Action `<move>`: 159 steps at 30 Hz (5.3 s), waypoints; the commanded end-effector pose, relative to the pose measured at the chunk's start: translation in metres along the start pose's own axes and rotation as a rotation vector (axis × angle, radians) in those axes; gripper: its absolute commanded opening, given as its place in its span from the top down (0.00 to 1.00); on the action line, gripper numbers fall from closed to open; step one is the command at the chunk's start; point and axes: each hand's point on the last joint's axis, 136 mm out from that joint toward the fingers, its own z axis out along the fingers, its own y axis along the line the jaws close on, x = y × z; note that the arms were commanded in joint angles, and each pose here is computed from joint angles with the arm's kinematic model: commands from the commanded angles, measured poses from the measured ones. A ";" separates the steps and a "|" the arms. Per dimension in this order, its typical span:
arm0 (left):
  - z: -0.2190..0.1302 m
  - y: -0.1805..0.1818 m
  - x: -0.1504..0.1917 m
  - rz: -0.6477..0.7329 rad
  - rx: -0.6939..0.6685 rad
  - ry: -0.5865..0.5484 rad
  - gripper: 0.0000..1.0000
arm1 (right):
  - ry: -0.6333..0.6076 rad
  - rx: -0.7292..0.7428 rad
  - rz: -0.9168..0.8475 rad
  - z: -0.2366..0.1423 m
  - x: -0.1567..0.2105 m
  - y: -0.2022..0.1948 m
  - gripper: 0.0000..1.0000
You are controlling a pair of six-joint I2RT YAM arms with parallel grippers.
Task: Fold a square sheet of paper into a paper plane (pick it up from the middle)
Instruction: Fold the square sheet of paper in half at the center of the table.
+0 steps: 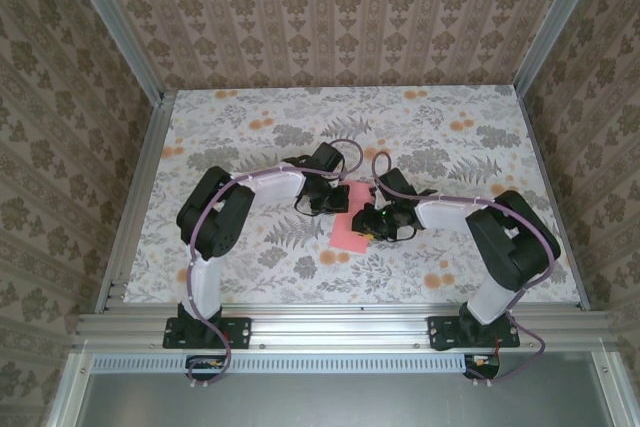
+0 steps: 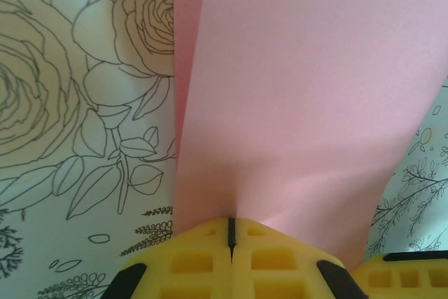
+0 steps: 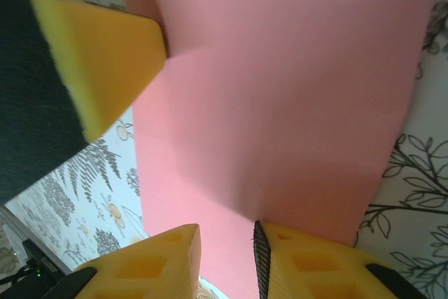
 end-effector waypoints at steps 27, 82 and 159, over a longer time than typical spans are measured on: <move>0.017 0.020 0.026 -0.001 -0.077 0.102 0.99 | -0.098 -0.100 0.000 -0.025 -0.070 0.018 0.69; 0.013 0.024 0.029 -0.003 -0.103 0.111 0.98 | -0.119 -0.121 0.096 -0.015 -0.127 -0.005 0.70; 0.012 0.025 0.031 0.001 -0.111 0.107 0.99 | -0.142 -0.175 0.133 -0.037 -0.112 -0.012 0.69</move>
